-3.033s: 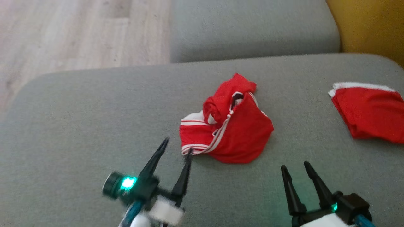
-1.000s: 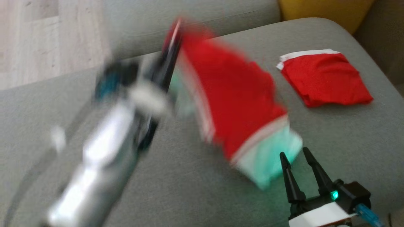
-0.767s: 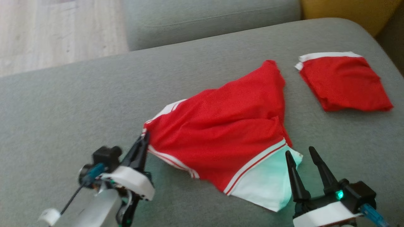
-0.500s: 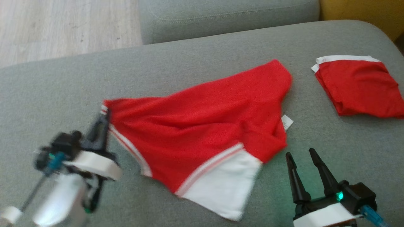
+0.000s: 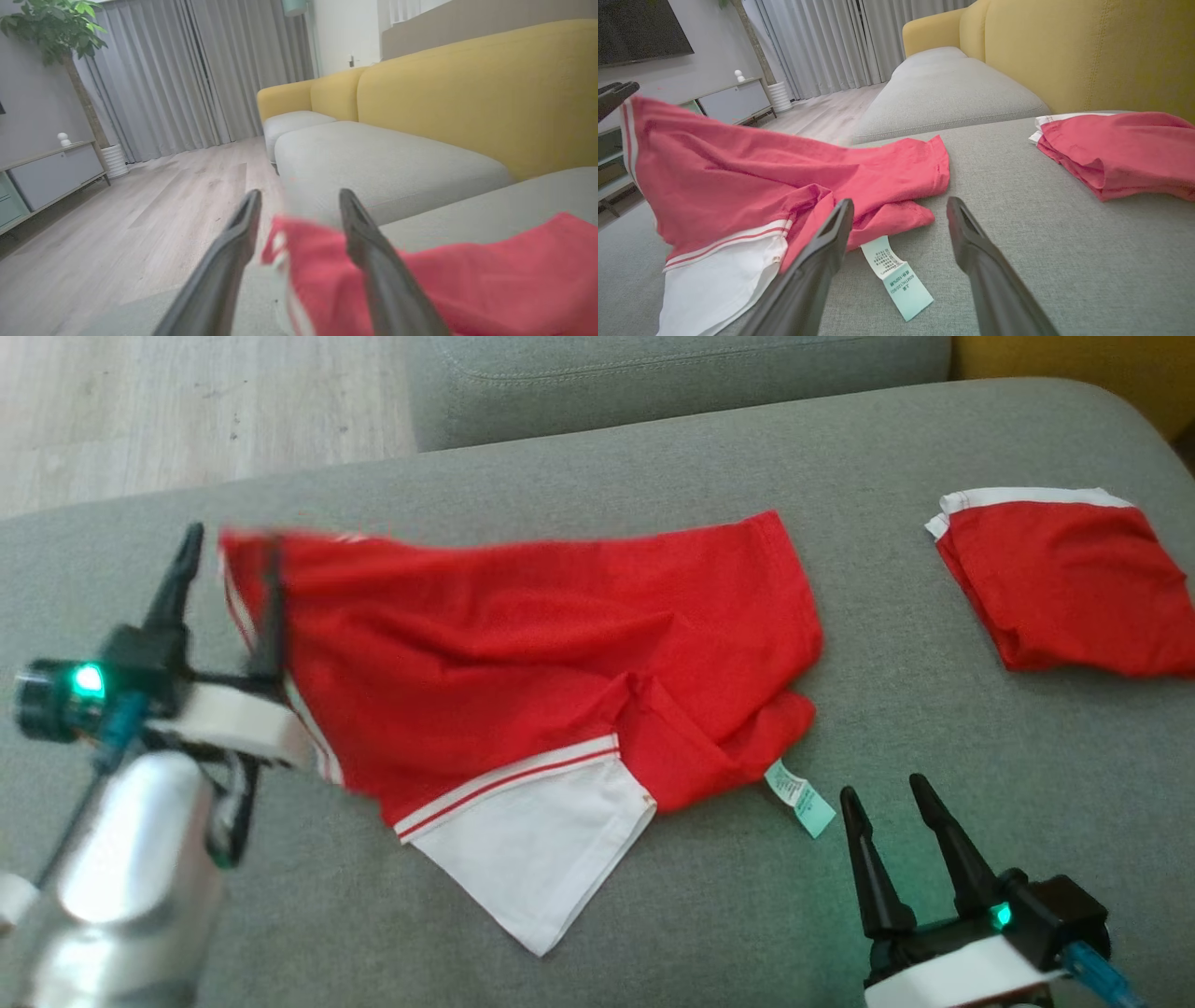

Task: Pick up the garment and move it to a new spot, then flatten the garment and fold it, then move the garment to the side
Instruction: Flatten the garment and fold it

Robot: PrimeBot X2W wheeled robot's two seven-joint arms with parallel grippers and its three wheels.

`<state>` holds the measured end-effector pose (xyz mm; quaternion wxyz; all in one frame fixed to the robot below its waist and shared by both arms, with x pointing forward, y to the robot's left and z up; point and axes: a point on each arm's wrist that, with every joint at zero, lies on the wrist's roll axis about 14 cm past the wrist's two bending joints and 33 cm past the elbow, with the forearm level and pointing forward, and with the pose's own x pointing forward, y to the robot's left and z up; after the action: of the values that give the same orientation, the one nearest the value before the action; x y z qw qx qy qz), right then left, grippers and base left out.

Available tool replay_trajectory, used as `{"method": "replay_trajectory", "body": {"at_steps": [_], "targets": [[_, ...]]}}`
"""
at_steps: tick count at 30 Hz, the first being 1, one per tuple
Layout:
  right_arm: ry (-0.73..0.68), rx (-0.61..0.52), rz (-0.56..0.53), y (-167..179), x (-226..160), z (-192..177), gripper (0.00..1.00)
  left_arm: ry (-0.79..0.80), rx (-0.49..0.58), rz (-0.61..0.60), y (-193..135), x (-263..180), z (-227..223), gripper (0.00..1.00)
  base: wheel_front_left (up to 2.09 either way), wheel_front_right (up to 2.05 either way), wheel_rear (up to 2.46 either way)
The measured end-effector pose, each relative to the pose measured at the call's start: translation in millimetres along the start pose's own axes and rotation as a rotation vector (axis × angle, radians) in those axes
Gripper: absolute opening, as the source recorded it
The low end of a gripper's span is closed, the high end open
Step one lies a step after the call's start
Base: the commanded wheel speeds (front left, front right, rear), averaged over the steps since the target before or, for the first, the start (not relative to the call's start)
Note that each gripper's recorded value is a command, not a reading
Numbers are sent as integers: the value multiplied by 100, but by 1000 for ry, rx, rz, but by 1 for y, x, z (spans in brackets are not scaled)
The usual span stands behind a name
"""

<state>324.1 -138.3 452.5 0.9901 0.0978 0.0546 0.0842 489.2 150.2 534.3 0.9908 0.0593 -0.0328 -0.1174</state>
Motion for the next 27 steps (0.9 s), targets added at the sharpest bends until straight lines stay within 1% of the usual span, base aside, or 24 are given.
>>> {"method": "replay_trajectory", "body": {"at_steps": [2,4,8,11,14,15,17,18,22,27], "targets": [[1,0,4,1,1,0,100,3,3,-8,-9,-6,-4,100,0,0,0],[2,0,10,2,3,0,100,9,-24,-25,-24,-17,-12,100,0,0,0],[7,1,28,7,7,-2,100,63,-74,-100,-68,-56,-38,100,0,0,0],[14,3,45,11,11,-4,100,121,-102,-229,-115,-91,-57,100,0,0,0],[18,3,60,15,13,-5,100,167,-112,-347,-152,-119,-69,100,0,0,0],[19,3,67,17,14,-5,100,193,-101,-411,-169,-132,-77,100,0,0,0],[21,4,70,18,14,-6,100,227,-68,-455,-177,-141,-88,100,0,0,0],[21,4,70,18,14,-6,100,227,-68,-455,-177,-141,-88,100,0,0,0],[21,3,67,17,13,-6,100,329,-22,-515,-184,-160,-117,100,0,0,0],[20,1,58,14,12,-6,100,442,3,-556,-186,-177,-143,100,0,0,0]]}}
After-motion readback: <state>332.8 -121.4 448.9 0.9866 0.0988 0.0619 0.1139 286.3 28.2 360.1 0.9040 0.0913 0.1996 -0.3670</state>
